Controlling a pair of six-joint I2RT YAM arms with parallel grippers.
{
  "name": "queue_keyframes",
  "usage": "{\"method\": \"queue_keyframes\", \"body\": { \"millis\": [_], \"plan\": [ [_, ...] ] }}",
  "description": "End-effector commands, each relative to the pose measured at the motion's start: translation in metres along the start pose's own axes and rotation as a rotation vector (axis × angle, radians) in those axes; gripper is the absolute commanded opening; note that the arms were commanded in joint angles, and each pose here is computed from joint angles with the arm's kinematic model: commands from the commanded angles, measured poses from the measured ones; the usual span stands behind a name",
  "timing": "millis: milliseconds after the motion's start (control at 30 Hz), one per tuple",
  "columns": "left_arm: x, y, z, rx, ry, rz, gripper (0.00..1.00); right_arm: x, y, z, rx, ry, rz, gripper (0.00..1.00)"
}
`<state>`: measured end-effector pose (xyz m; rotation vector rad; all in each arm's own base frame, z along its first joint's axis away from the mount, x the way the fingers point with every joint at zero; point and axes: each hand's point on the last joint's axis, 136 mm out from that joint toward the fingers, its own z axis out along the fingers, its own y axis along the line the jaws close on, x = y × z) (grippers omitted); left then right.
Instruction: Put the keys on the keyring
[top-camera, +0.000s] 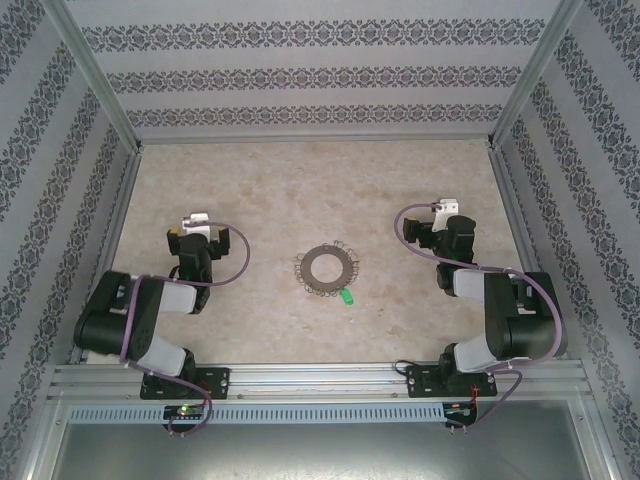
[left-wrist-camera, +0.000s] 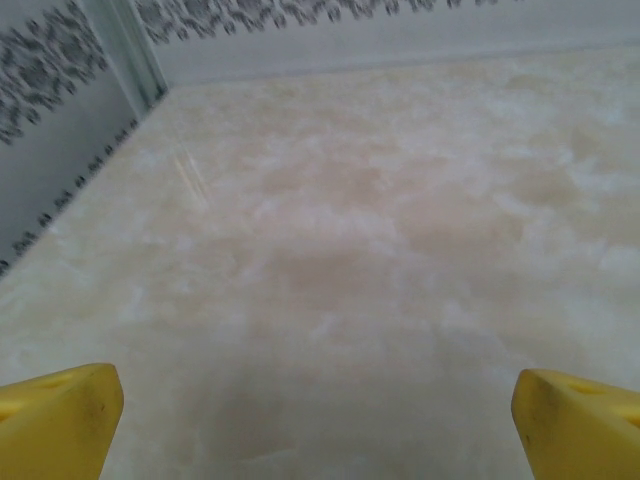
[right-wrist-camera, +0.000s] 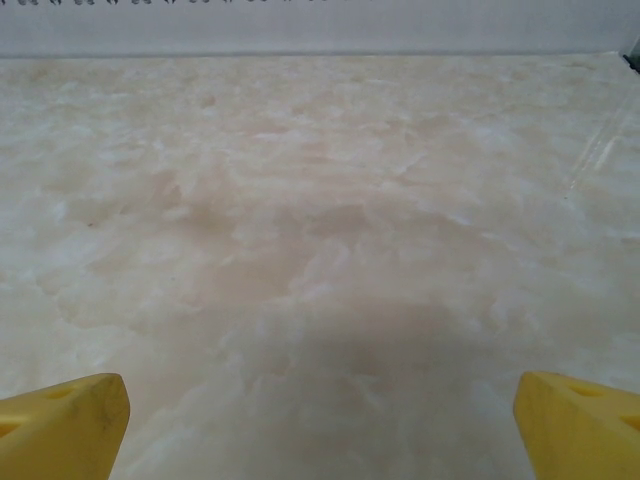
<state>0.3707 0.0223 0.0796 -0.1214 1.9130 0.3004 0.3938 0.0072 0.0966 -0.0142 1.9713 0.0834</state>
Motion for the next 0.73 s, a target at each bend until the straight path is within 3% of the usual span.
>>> {"method": "queue_keyframes", "body": {
  "millis": [0, 67, 200, 700],
  "plan": [
    [-0.025, -0.005, 0.002, 0.050, -0.139, -0.037, 1.00, -0.014, -0.003, 0.002, 0.023, -0.047, 0.006, 0.98],
    [-0.020, -0.005, 0.008, 0.049, -0.065, -0.038, 1.00, -0.014, -0.003, 0.002, 0.028, -0.049, 0.006, 0.98],
    [-0.019, -0.004, 0.014, 0.043, -0.040, -0.043, 1.00, -0.013, -0.003, 0.002, 0.031, -0.049, 0.003, 0.98],
    [-0.020, -0.003, 0.016, 0.046, -0.042, -0.046, 1.00, -0.014, -0.003, 0.001, 0.036, -0.053, -0.001, 0.98]
  ]
}}
